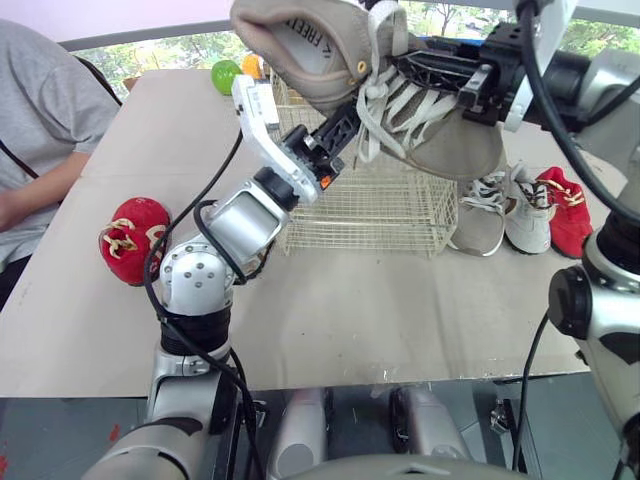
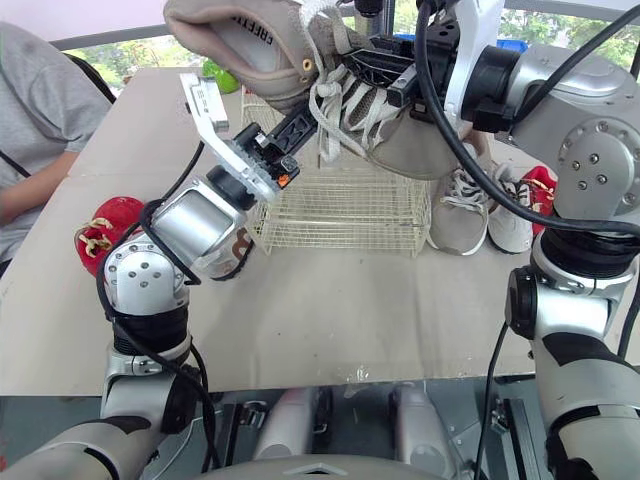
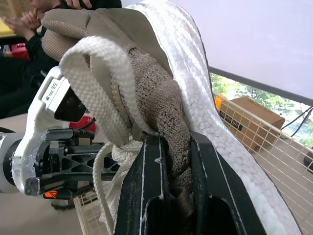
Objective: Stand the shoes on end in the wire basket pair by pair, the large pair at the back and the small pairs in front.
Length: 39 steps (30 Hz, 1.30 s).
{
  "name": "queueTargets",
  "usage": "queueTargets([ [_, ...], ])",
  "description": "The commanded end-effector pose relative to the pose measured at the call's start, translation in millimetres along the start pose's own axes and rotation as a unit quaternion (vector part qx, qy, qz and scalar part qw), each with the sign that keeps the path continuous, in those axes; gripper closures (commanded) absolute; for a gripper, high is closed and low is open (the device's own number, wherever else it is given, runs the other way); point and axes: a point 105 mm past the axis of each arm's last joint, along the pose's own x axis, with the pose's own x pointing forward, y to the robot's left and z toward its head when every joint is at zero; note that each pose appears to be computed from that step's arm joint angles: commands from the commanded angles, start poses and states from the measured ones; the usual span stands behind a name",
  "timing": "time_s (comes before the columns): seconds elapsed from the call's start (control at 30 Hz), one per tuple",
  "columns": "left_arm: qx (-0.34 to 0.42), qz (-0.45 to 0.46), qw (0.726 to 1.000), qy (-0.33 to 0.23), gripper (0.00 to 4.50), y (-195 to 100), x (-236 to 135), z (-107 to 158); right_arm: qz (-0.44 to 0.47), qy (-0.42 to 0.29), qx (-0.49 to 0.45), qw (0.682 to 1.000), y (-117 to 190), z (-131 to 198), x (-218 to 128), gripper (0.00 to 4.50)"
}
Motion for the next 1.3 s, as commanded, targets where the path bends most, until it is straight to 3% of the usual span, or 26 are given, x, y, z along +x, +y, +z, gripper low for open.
queueTargets([
  [0.03,0.028,-0.026,0.999,-0.015,3.74,-8,1,18,0.025,-0.077,-0.028,0.996,13,24,-10,4.08],
  [0.13,0.081,-0.015,0.996,-0.022,3.86,4,0,66,-0.073,-0.125,-0.048,0.988,-10,23,-22,2.76],
  [0.2,0.105,-0.002,0.994,-0.008,3.92,11,0,91,-0.068,-0.135,-0.064,0.986,-3,12,-26,1.52],
  [0.23,0.117,0.006,0.993,0.005,3.92,15,0,99,-0.052,-0.143,-0.066,0.986,3,7,-28,1.26],
  [0.33,0.176,0.044,0.983,-0.009,3.92,24,7,149,-0.046,-0.139,-0.080,0.986,13,-18,-43,1.21],
  [0.43,0.271,0.059,0.961,-0.009,3.92,27,15,178,-0.054,-0.124,-0.091,0.987,16,-37,-54,1.21],
  [0.5,0.386,0.063,0.920,0.010,3.92,30,23,184,-0.062,-0.119,-0.089,0.987,18,-44,-61,1.21],
  [0.6,0.484,0.046,0.873,0.024,3.92,33,35,185,-0.083,-0.110,-0.080,0.987,15,-52,-67,1.21],
  [0.63,0.523,0.031,0.851,0.038,3.92,35,40,179,-0.090,-0.109,-0.074,0.987,14,-53,-69,0.81],
  [0.67,0.540,0.014,0.839,0.061,3.92,39,43,169,-0.092,-0.109,-0.071,0.987,14,-54,-72,0.68],
  [0.73,0.557,0.004,0.825,0.092,3.92,50,44,156,-0.089,-0.105,-0.081,0.987,19,-54,-74,0.01],
  [0.77,0.564,0.006,0.819,0.105,3.92,58,44,151,-0.094,-0.100,-0.094,0.986,20,-55,-76,0.01],
  [0.9,0.531,-0.006,0.828,0.179,3.92,82,41,117,-0.064,-0.085,-0.090,0.990,38,-63,-83,0.01],
  [1.03,0.489,-0.016,0.834,0.255,3.92,96,33,84,-0.075,-0.058,-0.087,0.992,35,-72,-91,0.01],
  [1.27,0.485,0.001,0.829,0.278,3.92,104,23,78,-0.080,-0.036,-0.087,0.992,28,-79,-98,0.01],
  [1.3,0.474,0.005,0.835,0.280,2.87,103,21,78,-0.080,-0.031,-0.086,0.993,27,-81,-98,0.00],
])
